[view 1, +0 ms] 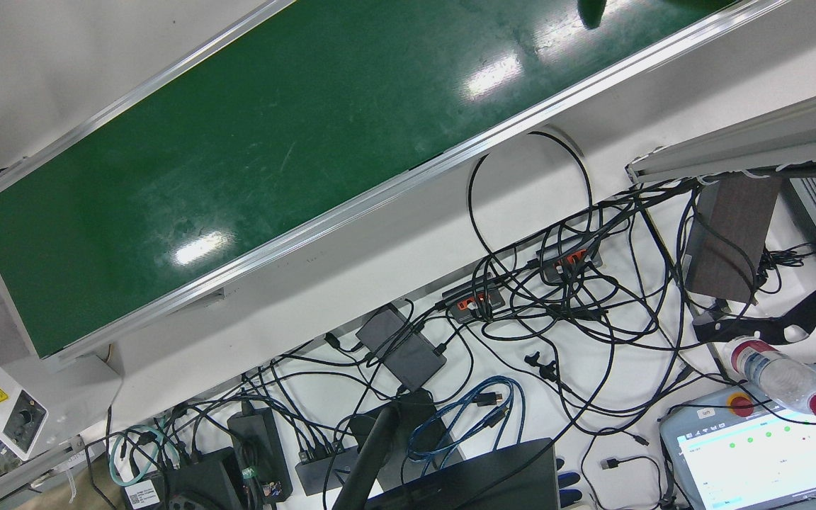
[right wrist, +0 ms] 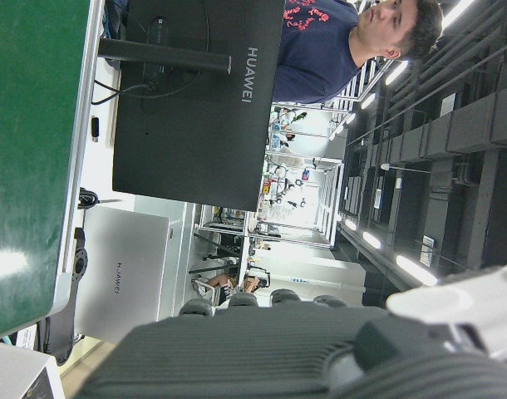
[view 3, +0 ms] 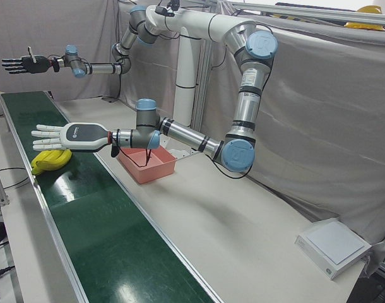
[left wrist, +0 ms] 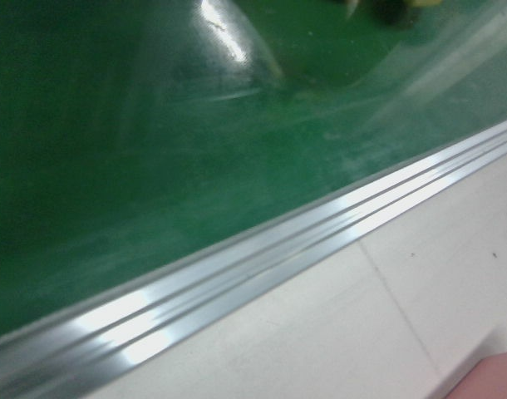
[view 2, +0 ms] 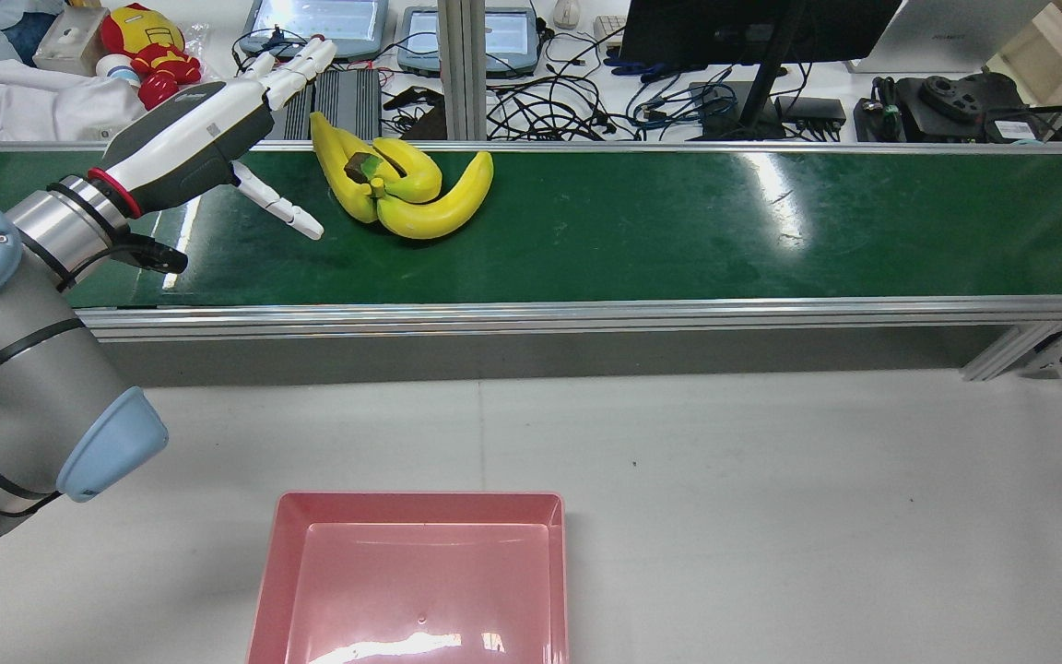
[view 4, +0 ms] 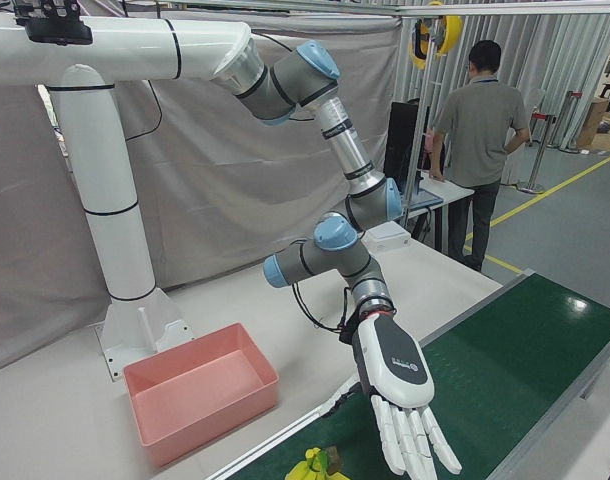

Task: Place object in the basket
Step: 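Move the left hand over the conveyor toward the bananas, then close the left hand's fingers around the banana bunch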

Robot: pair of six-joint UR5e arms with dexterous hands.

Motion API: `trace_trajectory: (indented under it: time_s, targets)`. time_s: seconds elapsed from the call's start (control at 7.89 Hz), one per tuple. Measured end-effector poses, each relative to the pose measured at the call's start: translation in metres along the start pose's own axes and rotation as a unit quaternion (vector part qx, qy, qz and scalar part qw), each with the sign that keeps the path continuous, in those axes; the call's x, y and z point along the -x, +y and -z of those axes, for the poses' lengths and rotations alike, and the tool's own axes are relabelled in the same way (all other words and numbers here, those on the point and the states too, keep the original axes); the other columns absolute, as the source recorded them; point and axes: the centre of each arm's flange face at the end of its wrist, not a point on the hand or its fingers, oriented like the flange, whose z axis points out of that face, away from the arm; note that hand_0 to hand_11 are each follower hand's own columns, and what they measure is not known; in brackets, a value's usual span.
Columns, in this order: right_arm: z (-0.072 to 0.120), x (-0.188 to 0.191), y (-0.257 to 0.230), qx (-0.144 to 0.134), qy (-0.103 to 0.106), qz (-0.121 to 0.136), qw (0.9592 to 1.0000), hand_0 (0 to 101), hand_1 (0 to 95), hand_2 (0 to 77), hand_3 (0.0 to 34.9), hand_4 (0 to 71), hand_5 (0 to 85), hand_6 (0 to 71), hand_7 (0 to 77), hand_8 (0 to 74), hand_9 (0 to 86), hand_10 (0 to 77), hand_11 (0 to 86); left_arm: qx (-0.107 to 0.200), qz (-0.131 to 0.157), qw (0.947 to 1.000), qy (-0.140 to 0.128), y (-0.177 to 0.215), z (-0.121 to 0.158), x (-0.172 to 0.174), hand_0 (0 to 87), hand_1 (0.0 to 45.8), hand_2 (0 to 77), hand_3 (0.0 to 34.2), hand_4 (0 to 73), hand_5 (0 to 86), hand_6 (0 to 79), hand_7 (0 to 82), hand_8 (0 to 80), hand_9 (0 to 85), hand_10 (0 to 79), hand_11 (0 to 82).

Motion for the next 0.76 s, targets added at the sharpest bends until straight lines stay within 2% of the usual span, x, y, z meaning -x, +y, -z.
trace_trajectory:
  time_s: [0.25, 0.76]
  targets:
    - [0.000, 0.000, 0.000, 0.000, 0.000, 0.000, 1.0000, 0, 0.0, 0.5, 0.0, 0.0, 0.0, 0.0, 0.5, 0.0, 0.0, 0.0, 0.0, -0.003, -0.003, 0.9999, -0.009, -0.003, -0.008, 0.023, 51.0, 17.5, 4.4, 5.0, 0.5, 0.5, 0.5, 0.5, 6.5, 7.1, 0.5, 1.6]
    - [0.000, 0.000, 0.000, 0.000, 0.000, 0.000, 1.0000, 0, 0.0, 0.5, 0.0, 0.0, 0.0, 0.0, 0.5, 0.0, 0.0, 0.0, 0.0, 0.002, -0.001, 0.9999, -0.014, 0.004, -0.017, 0.041, 51.1, 16.9, 6.0, 3.7, 1.6, 0.5, 0.5, 1.1, 6.5, 7.1, 0.5, 1.6]
